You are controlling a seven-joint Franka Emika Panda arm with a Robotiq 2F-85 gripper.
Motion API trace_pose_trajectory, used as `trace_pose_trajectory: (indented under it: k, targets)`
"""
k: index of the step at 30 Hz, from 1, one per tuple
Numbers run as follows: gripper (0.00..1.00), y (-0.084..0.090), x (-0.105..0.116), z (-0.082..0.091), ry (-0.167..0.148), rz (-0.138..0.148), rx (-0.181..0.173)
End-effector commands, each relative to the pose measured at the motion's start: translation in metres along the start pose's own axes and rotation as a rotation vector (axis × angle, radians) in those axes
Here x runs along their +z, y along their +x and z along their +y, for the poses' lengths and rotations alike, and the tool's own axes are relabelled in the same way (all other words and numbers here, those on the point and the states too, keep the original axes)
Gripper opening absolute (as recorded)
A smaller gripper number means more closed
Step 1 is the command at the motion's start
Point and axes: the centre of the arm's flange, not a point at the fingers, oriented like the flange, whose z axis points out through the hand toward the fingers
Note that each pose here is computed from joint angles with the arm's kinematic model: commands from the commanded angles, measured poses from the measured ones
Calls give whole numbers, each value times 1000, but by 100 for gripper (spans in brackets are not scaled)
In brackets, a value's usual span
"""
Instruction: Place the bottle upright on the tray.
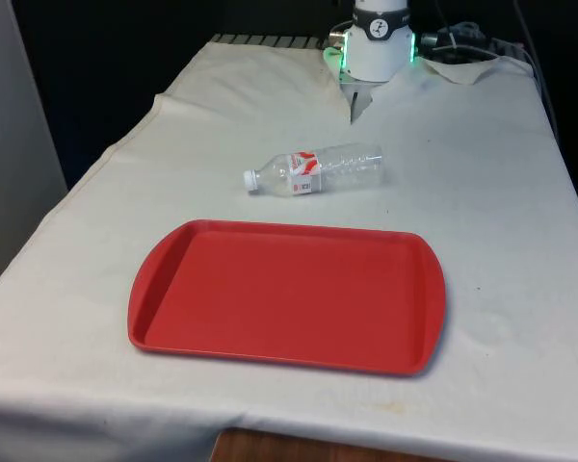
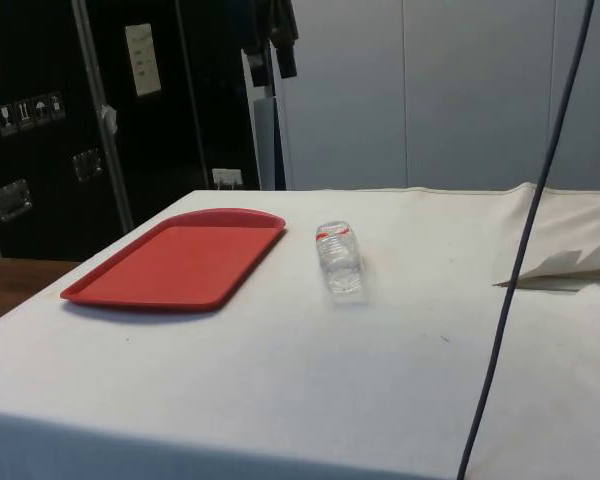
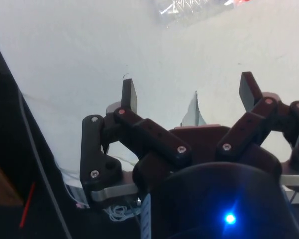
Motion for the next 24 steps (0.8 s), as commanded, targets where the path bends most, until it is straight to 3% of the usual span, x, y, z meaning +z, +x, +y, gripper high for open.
trace_pose_trajectory:
  k: [1,8,9,10,17,19,20,24]
  targets:
    - [100,-4,2,-2,-9,12,4]
    - [100,-20,11,-8,-13,16,3]
    - [100,-18,12,-7,-4,3,-1]
    - [100,-21,13,-9,-14,16,3]
    - [100,-35,22,-14,-17,18,4]
    - [100,-35,25,-16,-8,5,-1]
    - [100,-38,26,-16,-18,17,4]
    - [100,-41,34,-18,-20,18,8]
